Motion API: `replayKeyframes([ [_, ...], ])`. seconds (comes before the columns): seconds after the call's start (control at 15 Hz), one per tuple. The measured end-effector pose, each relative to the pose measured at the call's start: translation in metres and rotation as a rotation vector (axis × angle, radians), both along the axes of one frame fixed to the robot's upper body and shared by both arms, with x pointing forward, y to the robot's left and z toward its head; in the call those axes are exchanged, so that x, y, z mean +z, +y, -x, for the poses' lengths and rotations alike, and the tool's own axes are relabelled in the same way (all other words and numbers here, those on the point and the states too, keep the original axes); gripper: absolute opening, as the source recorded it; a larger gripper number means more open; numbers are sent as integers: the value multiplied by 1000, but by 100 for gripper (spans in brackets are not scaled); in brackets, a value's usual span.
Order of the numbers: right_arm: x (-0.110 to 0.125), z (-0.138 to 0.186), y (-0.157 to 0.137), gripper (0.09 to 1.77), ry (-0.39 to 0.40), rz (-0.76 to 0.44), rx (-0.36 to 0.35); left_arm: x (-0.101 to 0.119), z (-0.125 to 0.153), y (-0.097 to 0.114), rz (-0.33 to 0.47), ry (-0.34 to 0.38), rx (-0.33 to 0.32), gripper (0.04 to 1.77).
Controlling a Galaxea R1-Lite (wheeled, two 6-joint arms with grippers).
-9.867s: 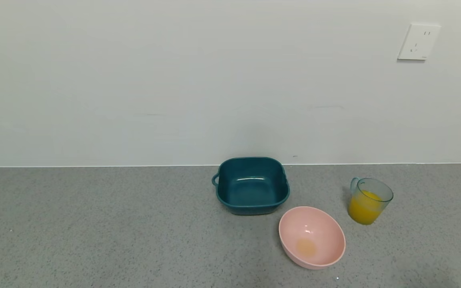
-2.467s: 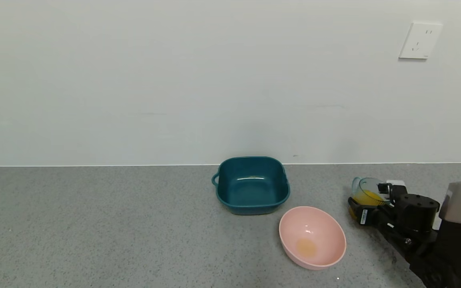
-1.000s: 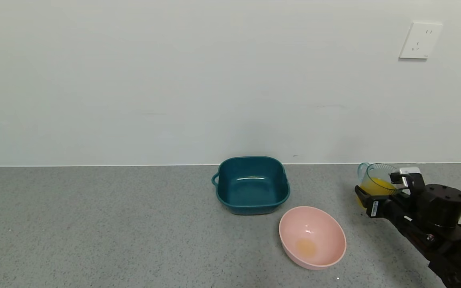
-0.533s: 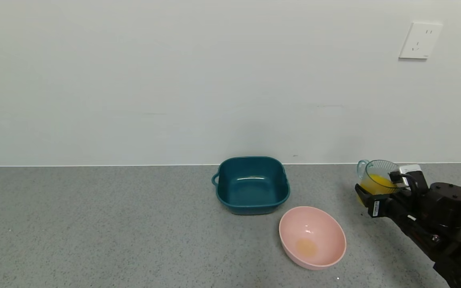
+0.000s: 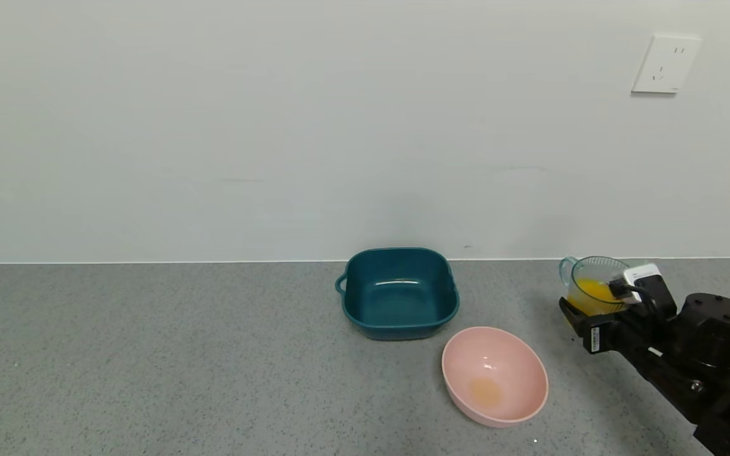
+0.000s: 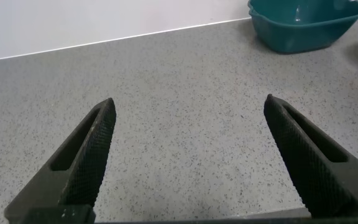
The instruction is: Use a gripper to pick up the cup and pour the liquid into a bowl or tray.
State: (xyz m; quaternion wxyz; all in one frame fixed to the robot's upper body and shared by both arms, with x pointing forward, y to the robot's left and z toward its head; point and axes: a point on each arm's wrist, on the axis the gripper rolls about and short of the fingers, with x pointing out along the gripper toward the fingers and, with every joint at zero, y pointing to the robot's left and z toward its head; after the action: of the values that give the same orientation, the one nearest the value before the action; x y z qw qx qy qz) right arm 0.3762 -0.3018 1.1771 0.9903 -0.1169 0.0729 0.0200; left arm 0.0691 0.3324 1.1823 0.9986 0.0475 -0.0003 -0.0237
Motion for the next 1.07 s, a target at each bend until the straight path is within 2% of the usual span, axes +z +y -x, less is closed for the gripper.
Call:
replayKeyframes([
  [0.13,3,4,1,135,-4,24,38,0,0,0,0,0,0,172],
  [0.67,12,11,6,135,-36,155,83,0,0,0,0,0,0,172],
  [1.07,10,16,19,135,-33,261,148,0,0,0,0,0,0,172],
])
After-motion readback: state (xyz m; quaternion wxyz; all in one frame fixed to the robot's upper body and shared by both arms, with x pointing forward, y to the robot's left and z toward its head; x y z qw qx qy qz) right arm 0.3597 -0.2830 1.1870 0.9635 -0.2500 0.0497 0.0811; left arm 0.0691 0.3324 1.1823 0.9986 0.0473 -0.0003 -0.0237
